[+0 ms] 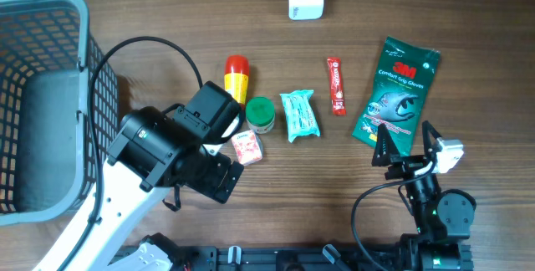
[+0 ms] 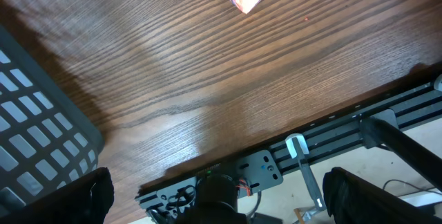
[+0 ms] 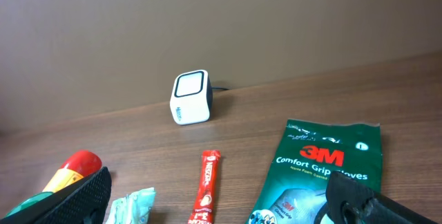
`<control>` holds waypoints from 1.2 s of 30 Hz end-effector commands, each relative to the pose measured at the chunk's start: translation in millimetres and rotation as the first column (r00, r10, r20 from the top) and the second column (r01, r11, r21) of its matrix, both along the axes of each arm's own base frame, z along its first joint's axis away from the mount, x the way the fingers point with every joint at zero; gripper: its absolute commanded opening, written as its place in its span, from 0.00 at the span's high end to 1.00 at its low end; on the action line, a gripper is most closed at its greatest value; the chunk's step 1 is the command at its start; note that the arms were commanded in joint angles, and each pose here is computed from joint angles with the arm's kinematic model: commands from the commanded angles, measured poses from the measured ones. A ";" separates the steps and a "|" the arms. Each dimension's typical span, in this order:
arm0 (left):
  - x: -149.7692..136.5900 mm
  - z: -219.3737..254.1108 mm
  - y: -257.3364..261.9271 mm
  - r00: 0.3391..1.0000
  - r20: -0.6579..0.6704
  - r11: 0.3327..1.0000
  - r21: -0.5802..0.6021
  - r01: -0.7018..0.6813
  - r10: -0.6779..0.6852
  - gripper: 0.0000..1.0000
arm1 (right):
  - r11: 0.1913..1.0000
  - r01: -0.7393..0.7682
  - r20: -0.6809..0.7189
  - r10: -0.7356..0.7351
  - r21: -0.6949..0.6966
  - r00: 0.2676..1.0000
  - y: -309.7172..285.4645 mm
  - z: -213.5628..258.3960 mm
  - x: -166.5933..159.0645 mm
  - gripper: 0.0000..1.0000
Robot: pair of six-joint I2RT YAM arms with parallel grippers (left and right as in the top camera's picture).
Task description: Scan the item barcode
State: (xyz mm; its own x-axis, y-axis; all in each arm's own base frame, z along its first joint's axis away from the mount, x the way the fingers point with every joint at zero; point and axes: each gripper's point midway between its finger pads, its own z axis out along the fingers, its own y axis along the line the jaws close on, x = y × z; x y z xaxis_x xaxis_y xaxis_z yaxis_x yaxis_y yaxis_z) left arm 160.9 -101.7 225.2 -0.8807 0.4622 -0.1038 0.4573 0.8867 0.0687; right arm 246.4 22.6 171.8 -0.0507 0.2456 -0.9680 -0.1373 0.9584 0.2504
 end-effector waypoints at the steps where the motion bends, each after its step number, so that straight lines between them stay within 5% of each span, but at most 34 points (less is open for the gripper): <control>1: -0.6 1.3 -0.6 1.000 0.003 1.000 -0.014 -0.011 0.011 0.00 | 0.996 0.002 -0.005 -0.002 0.095 1.000 0.3 2.2 -0.1 0.00; 3: -0.6 1.3 -0.6 1.000 0.003 1.000 -0.014 -0.012 0.012 0.00 | 0.954 -0.148 0.037 0.143 0.262 0.989 24.3 18.5 -5.9 0.00; 5: -0.5 1.3 -0.7 1.000 0.003 1.000 -0.014 -0.011 0.011 0.00 | 0.915 -0.337 0.119 0.317 0.221 0.941 53.0 41.1 -20.1 0.00; 10: -0.6 1.3 -0.6 1.000 0.003 1.000 -0.014 -0.011 0.011 0.00 | 0.905 -0.375 0.074 0.368 0.200 0.927 61.4 81.4 -30.3 0.00; 15: -0.5 1.3 -0.7 1.000 0.003 1.000 -0.014 -0.011 0.011 0.00 | 0.935 -0.324 -0.225 0.350 0.145 0.909 58.0 104.1 -4.4 0.00; 18: -0.6 1.3 -0.6 1.000 0.003 1.000 -0.014 -0.011 0.011 0.00 | 0.920 -0.313 -0.456 0.390 0.237 0.800 63.3 101.5 19.1 0.00; 21: -0.5 1.3 -0.7 1.000 0.003 1.000 -0.014 -0.011 0.011 0.00 | 0.865 -0.346 -0.545 0.498 0.363 0.674 79.5 93.4 32.4 0.00; 24: -0.5 1.3 -0.7 1.000 0.003 1.000 -0.015 -0.012 0.012 0.00 | 0.833 -0.355 -0.610 0.552 0.424 0.568 87.5 55.0 57.3 0.00; 29: -0.5 1.3 -0.7 1.000 0.003 1.000 -0.014 -0.011 0.011 0.00 | 0.861 -0.404 -0.786 0.470 0.309 0.400 117.6 -38.2 78.3 0.06; 36: -0.5 1.3 -0.7 1.000 0.003 1.000 -0.015 -0.012 0.012 0.00 | 0.893 -0.442 -0.888 0.132 -0.087 0.440 159.1 -122.0 94.2 0.07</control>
